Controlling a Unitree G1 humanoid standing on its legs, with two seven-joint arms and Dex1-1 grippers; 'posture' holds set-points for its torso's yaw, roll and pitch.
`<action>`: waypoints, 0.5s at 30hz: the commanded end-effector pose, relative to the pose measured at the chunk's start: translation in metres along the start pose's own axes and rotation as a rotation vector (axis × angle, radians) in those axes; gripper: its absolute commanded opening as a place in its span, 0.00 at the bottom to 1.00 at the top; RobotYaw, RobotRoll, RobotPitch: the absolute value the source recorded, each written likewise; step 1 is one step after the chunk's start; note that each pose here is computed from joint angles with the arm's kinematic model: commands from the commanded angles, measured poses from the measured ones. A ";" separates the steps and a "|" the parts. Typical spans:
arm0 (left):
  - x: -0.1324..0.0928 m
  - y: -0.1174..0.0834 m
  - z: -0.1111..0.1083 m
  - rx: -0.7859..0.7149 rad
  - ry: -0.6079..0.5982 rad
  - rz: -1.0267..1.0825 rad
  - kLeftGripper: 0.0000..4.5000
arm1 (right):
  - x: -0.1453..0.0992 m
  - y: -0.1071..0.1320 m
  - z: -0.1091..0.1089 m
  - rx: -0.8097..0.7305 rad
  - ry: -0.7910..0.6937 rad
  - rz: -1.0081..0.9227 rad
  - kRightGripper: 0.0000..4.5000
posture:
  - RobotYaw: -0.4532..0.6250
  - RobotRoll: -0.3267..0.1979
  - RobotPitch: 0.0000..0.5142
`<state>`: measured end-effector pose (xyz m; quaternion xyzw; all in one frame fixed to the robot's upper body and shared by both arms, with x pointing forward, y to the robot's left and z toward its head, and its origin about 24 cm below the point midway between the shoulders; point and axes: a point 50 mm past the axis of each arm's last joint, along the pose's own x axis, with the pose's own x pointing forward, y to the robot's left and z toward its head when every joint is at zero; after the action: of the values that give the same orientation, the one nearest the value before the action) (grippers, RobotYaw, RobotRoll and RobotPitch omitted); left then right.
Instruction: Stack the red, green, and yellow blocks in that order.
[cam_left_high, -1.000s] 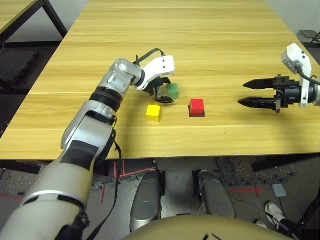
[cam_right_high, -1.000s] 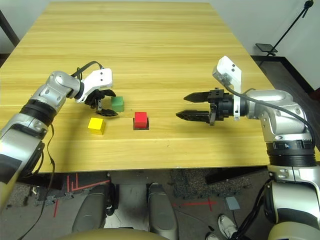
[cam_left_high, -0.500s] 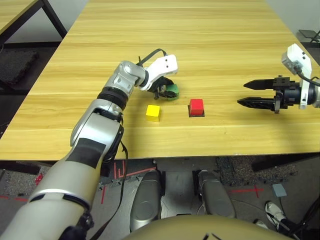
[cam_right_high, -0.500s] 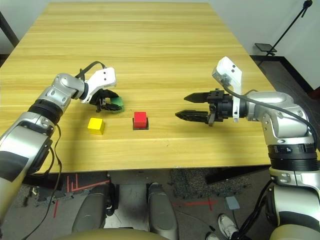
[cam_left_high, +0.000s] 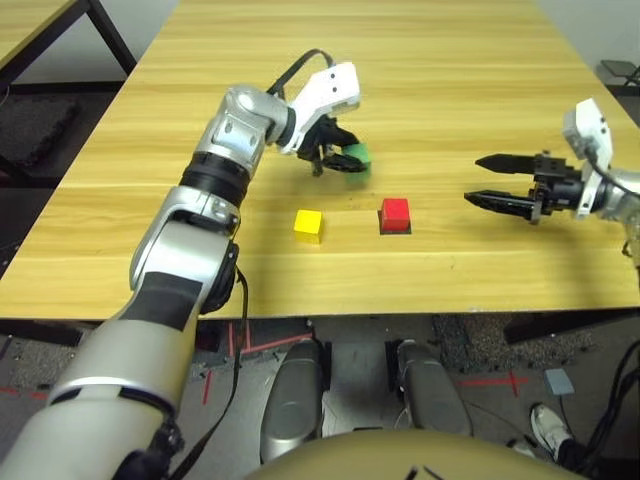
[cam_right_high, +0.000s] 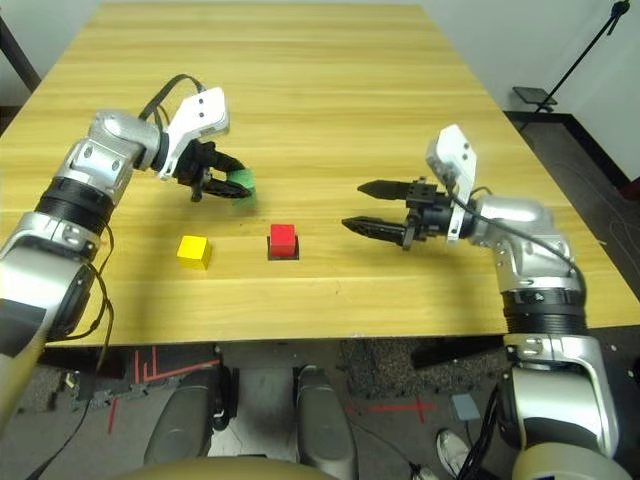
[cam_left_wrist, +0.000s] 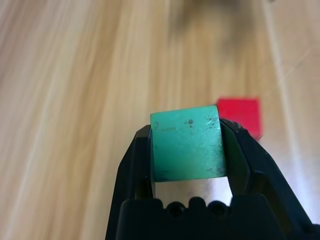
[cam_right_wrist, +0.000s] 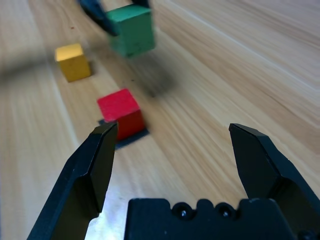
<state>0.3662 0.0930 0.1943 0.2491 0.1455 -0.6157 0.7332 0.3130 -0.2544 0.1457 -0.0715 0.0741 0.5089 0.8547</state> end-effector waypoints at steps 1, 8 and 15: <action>0.012 -0.012 0.002 -0.005 0.004 -0.034 0.45 | -0.004 -0.005 0.000 -0.027 -0.009 -0.025 1.00 | 0.58 0.45 0.19; 0.022 -0.023 -0.001 -0.013 0.002 -0.054 0.45 | -0.004 -0.006 0.002 -0.030 -0.001 -0.025 1.00 | 0.57 0.45 0.20; 0.029 -0.029 0.002 -0.009 -0.011 -0.071 0.45 | -0.002 -0.007 0.004 -0.027 -0.018 -0.035 1.00 | 0.57 0.46 0.20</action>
<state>0.3468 0.0700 0.1769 0.2385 0.1562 -0.6331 0.7196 0.3169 -0.2572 0.1467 -0.0803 0.0633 0.5010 0.8594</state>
